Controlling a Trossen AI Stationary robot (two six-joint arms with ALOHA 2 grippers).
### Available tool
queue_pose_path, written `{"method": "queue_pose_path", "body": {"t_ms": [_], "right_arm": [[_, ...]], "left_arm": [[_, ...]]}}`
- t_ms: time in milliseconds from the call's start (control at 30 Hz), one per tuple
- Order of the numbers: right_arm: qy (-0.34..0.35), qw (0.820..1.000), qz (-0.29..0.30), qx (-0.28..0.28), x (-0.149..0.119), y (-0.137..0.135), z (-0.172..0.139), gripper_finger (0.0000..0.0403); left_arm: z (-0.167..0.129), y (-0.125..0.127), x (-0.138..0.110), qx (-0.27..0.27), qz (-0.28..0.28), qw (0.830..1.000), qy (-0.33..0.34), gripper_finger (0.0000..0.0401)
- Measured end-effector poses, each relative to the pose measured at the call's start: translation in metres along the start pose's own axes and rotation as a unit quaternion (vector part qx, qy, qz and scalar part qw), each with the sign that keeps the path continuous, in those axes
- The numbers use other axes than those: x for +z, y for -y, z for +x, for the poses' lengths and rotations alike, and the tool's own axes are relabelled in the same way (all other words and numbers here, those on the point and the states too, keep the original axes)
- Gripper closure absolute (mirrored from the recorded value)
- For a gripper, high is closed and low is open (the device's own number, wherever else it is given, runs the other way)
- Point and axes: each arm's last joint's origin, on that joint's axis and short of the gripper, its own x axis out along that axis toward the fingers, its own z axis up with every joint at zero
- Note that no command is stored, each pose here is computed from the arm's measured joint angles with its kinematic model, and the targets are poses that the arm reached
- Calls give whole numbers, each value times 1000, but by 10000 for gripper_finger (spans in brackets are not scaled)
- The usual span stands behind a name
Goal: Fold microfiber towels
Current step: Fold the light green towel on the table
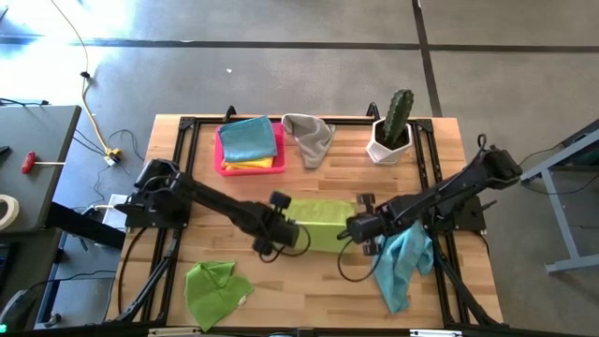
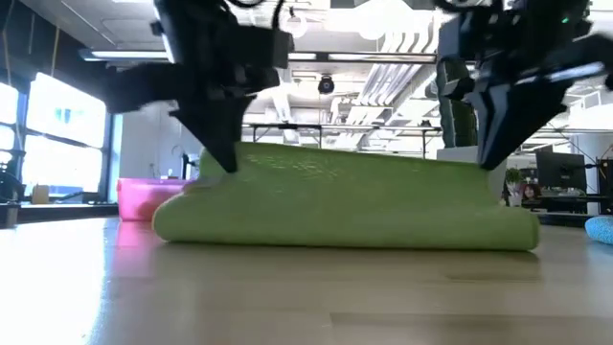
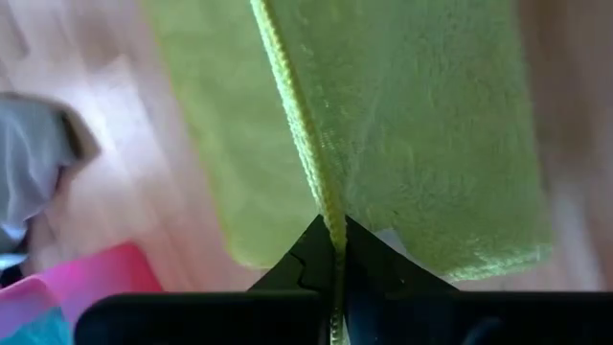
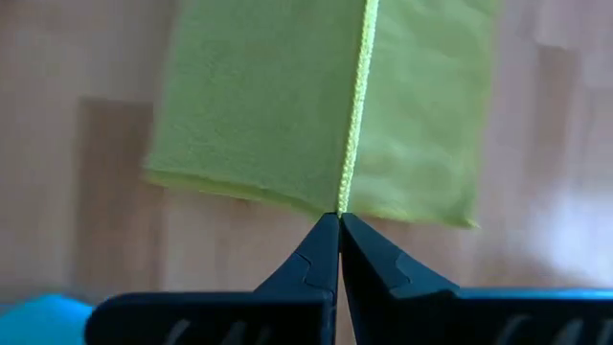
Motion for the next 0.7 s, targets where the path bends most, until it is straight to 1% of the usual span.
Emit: {"method": "queue_pose_path", "body": {"t_ms": [133,300,433,533,700], "right_arm": [[-15,1000,0,-25,1,16,6,403],[-22,999,10,-39,3,35,11,403],[-26,997,37,-60,5,50,17,403],[-37,996,47,-65,4,57,22,403],[-39,996,53,-62,4,59,23,403]], "left_arm": [[12,-17,-6,0,-13,1000,-14,401],[27,-32,-15,2,-24,999,-28,400],[32,-43,-18,6,-37,999,-34,400],[35,-50,-19,8,-35,999,-33,400],[41,-60,-20,11,-36,999,-31,400]]}}
